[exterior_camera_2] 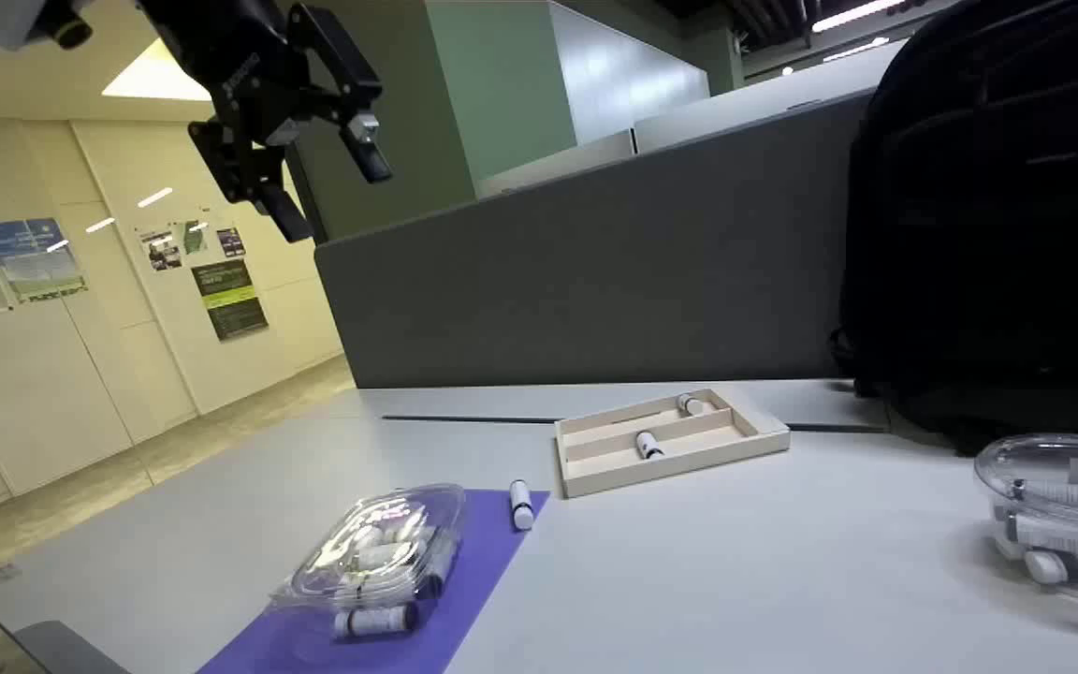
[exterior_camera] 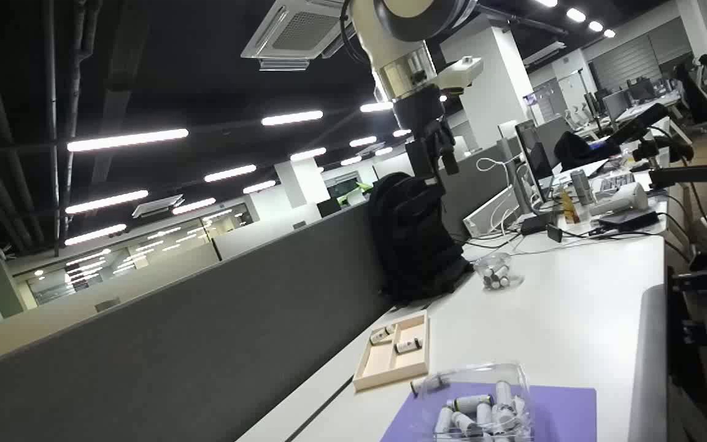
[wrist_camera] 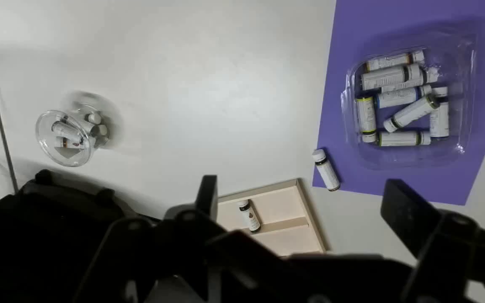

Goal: Take a bottle from the tray and put it on the purple mat

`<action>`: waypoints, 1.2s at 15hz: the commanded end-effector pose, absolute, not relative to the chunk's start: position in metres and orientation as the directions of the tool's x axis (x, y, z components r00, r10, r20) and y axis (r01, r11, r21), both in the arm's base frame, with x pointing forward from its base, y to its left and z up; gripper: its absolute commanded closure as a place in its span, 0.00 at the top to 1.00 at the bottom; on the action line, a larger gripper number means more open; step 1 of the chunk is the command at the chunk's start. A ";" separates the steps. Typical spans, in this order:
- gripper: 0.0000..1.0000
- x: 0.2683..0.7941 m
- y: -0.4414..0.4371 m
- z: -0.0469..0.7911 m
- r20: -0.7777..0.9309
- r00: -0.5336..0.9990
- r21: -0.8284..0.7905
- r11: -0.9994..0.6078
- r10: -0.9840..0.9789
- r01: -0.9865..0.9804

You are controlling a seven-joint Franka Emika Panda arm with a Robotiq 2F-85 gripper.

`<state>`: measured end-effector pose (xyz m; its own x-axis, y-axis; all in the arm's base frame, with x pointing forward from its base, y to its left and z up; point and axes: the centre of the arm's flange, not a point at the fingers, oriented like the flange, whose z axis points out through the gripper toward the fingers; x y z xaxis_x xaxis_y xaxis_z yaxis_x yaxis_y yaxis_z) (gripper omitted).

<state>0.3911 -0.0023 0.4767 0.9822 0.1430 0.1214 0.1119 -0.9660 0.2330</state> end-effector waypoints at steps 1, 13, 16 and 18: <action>1.00 0.391 -0.002 0.477 0.121 0.982 0.233 -0.966 0.143 0.112; 1.00 0.419 -0.008 0.464 0.168 0.982 0.222 -0.974 0.092 0.054; 1.00 0.460 -0.014 0.439 0.202 0.974 0.201 -0.977 0.105 0.064; 1.00 0.490 -0.017 0.416 0.208 0.972 0.162 -0.984 0.109 0.076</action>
<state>0.4338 -0.0117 0.4423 0.9694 0.1337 0.2057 0.0921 -0.9755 0.2000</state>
